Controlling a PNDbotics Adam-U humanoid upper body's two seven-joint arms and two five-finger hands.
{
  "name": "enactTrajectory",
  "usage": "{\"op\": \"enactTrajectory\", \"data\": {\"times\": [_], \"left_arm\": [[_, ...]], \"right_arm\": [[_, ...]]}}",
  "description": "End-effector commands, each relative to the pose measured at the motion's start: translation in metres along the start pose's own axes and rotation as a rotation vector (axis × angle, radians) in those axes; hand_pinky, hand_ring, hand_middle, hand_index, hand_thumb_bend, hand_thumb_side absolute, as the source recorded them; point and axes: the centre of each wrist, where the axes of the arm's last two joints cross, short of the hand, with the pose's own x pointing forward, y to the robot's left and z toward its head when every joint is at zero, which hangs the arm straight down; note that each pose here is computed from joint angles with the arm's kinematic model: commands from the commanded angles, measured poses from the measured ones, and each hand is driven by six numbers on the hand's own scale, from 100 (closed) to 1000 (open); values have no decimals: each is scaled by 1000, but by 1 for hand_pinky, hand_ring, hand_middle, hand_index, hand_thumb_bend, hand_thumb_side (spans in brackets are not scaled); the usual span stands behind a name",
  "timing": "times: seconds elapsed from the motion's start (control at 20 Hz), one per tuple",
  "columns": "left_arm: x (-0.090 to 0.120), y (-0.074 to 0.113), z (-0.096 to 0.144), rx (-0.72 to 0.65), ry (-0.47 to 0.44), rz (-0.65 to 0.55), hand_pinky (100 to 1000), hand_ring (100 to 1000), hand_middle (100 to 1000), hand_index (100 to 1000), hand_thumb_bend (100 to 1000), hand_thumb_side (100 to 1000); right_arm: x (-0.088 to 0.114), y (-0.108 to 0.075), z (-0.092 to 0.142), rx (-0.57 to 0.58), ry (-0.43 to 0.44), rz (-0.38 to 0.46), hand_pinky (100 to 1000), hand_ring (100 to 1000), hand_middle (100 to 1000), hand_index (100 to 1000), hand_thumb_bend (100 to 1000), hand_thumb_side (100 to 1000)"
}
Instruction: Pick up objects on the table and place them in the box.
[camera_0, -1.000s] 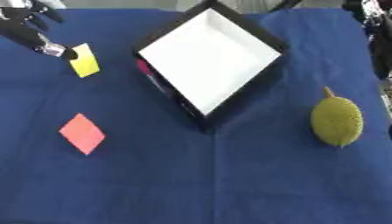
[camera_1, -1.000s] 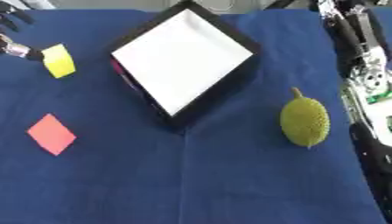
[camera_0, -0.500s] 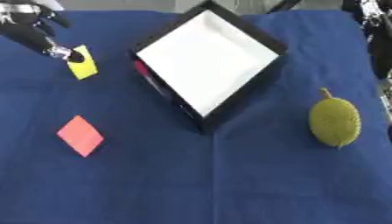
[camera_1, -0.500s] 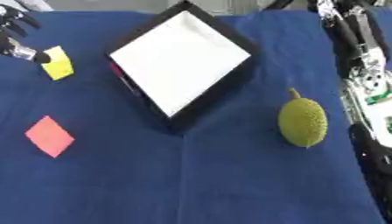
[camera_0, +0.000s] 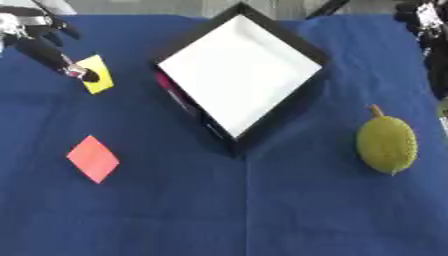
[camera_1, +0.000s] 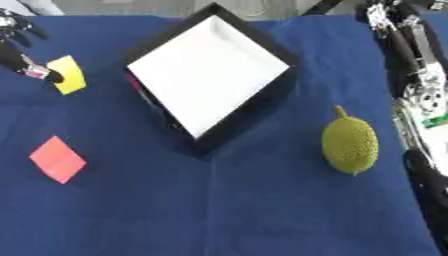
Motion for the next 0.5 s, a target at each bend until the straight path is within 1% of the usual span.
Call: {"op": "enactTrajectory", "data": {"times": [0.05,0.5], "left_arm": [[-5,13,4,61,30,5,893,913,962,907,691,316],[-16,5,-7,84,82,46,893,914,962,909,698,293]], "right_arm": [[7,-2,-4,2,-27,13,998,838,739,864,100,656],[8,1,-5,12,-28,11,998,838,739,864,100,676]]}}
